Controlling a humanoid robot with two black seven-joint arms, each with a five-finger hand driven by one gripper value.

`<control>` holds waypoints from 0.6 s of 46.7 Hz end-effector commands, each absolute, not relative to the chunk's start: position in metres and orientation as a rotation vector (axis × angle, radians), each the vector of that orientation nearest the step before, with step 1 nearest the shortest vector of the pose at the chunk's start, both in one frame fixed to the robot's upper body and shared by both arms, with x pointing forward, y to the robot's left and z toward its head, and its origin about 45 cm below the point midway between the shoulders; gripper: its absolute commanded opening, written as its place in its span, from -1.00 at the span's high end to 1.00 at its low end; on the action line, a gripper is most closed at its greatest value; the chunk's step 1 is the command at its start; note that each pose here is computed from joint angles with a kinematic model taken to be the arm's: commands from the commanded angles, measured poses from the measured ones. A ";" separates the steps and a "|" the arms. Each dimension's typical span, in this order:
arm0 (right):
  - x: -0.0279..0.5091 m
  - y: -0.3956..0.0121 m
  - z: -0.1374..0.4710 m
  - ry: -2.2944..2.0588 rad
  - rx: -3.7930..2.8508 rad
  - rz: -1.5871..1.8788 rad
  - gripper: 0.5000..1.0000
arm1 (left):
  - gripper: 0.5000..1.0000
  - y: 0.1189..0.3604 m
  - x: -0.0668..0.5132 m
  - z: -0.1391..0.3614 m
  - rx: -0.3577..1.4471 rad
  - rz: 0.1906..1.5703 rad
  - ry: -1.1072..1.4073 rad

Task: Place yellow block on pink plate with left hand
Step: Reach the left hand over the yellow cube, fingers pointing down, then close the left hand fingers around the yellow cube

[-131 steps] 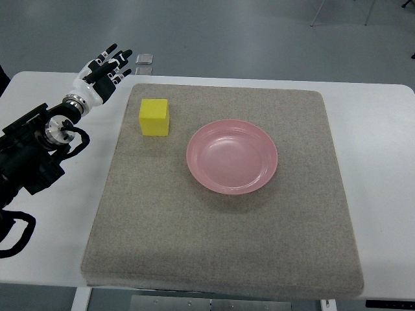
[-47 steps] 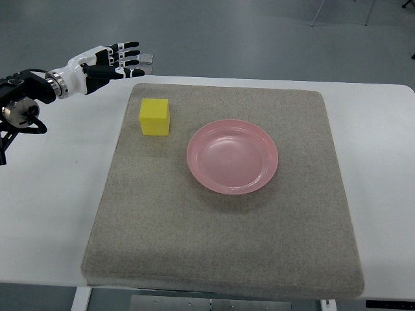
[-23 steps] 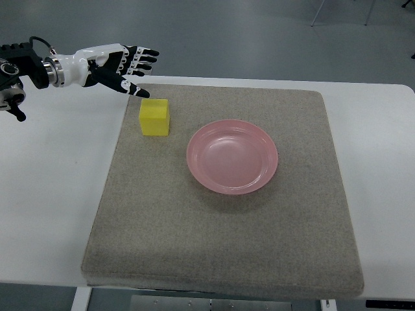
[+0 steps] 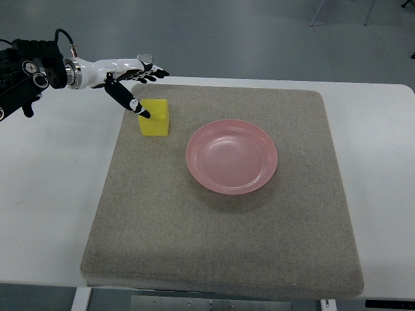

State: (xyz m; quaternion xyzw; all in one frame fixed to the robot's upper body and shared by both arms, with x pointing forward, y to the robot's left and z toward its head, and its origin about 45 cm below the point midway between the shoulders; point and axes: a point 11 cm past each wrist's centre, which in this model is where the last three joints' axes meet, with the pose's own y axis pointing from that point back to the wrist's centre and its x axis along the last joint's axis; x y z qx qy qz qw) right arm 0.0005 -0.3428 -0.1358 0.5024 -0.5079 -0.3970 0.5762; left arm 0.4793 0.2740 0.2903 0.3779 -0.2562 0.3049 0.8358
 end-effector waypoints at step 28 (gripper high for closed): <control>0.001 -0.343 -0.136 -1.190 1.176 -0.930 -0.69 | -0.87 0.252 0.480 0.271 0.892 0.503 -0.802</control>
